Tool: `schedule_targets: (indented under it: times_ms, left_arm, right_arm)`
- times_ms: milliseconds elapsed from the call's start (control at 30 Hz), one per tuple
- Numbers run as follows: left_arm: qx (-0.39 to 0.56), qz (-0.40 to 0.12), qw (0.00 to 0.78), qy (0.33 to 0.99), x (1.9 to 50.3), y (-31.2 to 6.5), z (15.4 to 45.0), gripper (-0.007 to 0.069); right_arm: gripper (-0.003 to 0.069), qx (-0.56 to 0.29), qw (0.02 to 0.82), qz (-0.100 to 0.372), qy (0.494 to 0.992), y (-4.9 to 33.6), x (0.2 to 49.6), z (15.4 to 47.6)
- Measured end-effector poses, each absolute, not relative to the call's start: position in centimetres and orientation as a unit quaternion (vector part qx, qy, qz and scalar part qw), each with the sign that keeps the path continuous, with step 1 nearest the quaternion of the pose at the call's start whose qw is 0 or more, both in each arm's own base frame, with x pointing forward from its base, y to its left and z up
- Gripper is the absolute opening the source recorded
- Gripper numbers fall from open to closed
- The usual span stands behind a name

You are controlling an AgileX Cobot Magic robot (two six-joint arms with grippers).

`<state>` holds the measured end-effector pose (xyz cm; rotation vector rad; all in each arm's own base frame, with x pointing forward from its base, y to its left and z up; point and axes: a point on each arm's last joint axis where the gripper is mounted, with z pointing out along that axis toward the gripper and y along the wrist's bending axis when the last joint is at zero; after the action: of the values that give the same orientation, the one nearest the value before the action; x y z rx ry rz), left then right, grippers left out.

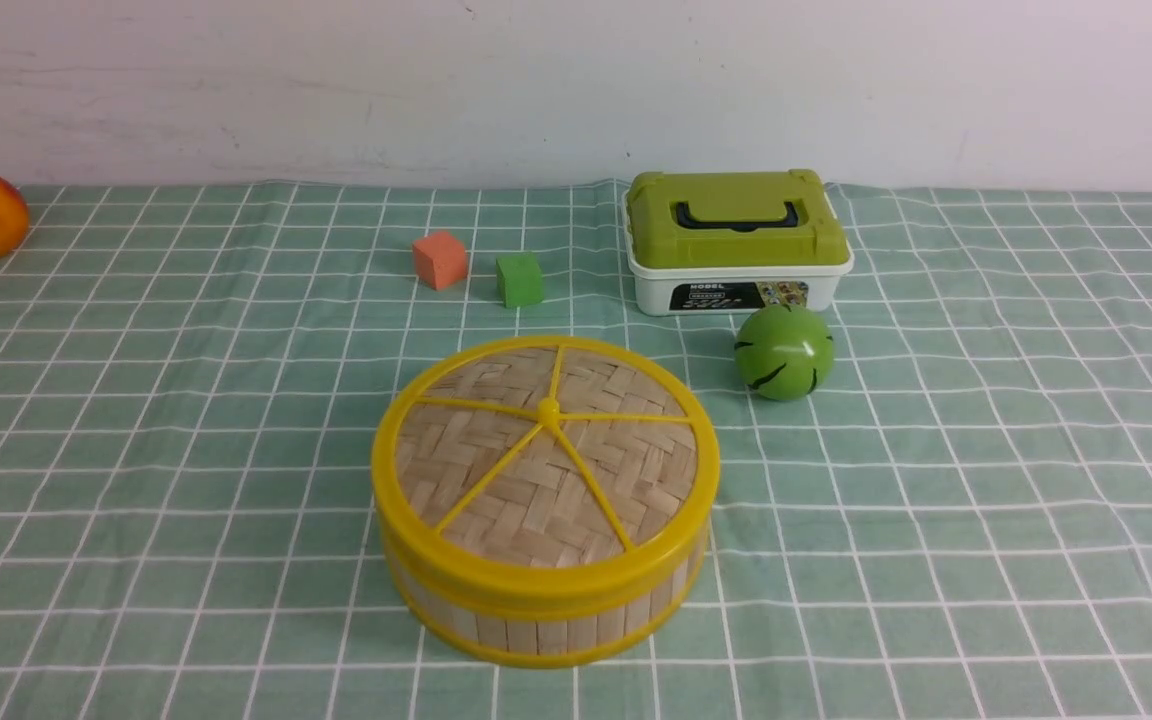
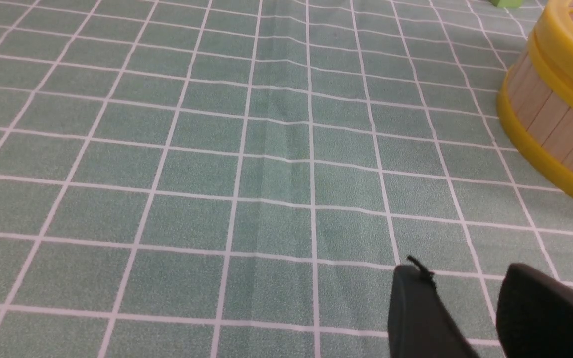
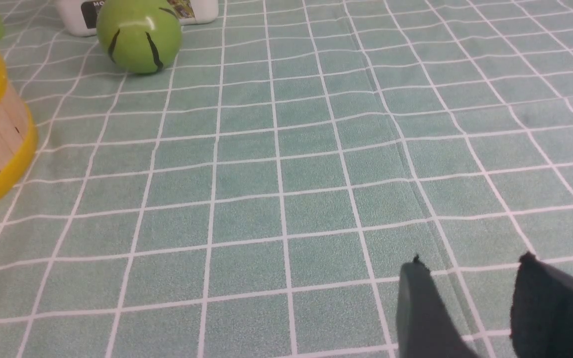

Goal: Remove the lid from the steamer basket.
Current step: Use the right arm to lift the lid of the steamer

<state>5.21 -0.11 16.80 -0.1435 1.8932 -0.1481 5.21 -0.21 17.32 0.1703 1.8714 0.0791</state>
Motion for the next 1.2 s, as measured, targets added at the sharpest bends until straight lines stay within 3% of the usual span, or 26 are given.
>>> schedule_targets:
  times_ms: [1100, 1200]
  left_arm:
    - [-0.061, -0.063, 0.580, 0.810, 5.21, -0.11, 16.80, 0.0239]
    - [-0.061, -0.063, 0.580, 0.810, 5.21, -0.11, 16.80, 0.0239]
  right_arm:
    - [0.0239, 0.068, 0.590, 0.026, 0.804, -0.28, 5.21, 17.32]
    - [0.0239, 0.087, 0.589, 0.051, 0.802, -0.11, 5.22, 17.32]
